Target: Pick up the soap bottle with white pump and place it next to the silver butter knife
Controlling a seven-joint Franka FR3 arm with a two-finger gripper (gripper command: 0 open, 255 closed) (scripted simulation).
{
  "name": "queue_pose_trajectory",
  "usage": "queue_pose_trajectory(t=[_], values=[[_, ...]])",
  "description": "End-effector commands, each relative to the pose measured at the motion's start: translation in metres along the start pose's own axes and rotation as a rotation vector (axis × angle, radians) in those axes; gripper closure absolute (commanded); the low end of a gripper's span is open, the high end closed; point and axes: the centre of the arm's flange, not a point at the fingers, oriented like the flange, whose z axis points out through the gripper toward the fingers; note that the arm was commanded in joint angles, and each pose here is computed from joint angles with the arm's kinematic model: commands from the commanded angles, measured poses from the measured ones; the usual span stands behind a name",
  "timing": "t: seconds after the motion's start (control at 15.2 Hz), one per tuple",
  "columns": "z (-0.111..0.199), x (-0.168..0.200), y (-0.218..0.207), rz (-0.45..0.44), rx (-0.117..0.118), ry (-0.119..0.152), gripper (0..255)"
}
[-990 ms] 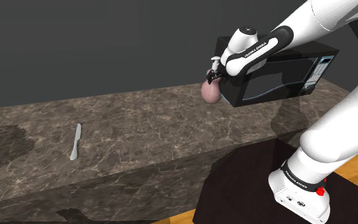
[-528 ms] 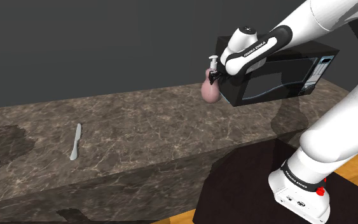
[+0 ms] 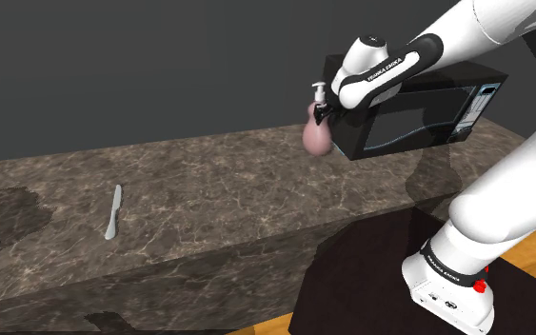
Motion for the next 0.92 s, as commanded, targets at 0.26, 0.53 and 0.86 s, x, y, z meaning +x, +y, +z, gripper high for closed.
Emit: queue_pose_trajectory(t=[0.26,0.53,0.86], values=[[-0.03,0.014,0.002,0.004,-0.001,0.003,255],[-0.05,0.022,0.002,0.004,-0.001,0.003,255],[-0.074,0.032,0.001,0.004,-0.001,0.003,255]])
